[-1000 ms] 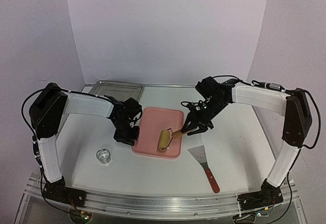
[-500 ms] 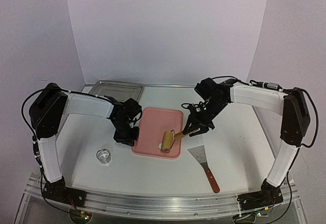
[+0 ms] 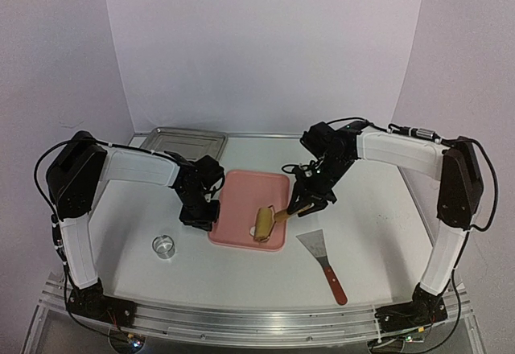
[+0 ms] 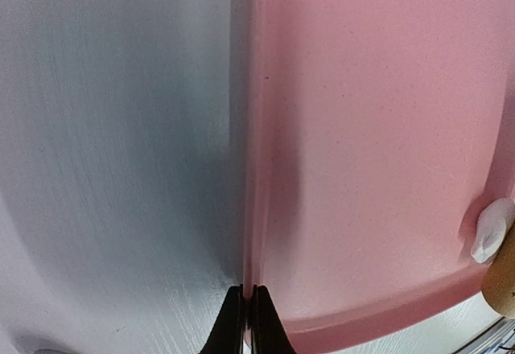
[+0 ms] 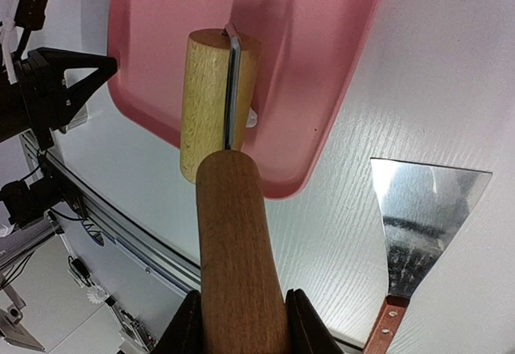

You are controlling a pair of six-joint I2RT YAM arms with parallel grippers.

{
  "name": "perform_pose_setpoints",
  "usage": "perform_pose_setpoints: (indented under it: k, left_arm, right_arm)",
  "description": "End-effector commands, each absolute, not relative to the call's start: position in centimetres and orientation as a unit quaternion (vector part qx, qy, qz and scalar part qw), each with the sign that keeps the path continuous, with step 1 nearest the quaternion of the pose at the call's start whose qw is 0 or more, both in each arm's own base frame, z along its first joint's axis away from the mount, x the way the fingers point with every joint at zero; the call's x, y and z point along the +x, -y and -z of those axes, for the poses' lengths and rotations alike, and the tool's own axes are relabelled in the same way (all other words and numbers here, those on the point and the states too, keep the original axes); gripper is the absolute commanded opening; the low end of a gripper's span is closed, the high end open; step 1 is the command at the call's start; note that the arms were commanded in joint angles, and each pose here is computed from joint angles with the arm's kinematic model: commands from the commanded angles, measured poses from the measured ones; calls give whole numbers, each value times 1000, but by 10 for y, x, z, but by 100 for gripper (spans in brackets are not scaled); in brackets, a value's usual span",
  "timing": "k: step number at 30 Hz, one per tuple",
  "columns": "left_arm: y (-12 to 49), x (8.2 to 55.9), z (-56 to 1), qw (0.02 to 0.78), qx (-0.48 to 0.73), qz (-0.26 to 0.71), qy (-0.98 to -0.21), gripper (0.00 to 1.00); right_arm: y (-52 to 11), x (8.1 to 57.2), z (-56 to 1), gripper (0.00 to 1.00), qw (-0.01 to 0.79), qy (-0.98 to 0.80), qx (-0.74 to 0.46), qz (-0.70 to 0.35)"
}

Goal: Roll out the dumpling wrappers from the dough

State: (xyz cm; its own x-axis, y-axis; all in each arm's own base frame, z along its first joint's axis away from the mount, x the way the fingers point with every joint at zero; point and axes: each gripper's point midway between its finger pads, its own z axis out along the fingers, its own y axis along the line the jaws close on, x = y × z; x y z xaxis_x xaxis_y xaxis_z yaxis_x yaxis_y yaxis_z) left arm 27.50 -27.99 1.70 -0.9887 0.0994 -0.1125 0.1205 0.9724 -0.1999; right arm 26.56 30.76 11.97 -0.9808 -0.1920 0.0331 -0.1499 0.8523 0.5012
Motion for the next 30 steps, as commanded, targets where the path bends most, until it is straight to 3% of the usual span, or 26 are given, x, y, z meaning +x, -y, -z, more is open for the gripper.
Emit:
perform_pose_setpoints:
  k: [1,9,16,26,30]
  left_arm:
    - [276,272,-32,59,45,104,-992,0]
    - [279,274,-32,62,48,108,-991,0]
    - [275,275,-31,66,46,97,-992,0]
    - [278,274,-28,65,74,101,-990,0]
    - [280,273,-27,63,71,103,-990,0]
  right_arm:
    - [-268,257,-84,0,72,986,71,134]
    - [-287,259,-76,0,77,983,94,137]
    - [-286,277,-100,0,27,988,86,129]
    - [-326,292,-190,0,-29,960,102,260]
    - [-342,286,-200,0,-16,942,125,310]
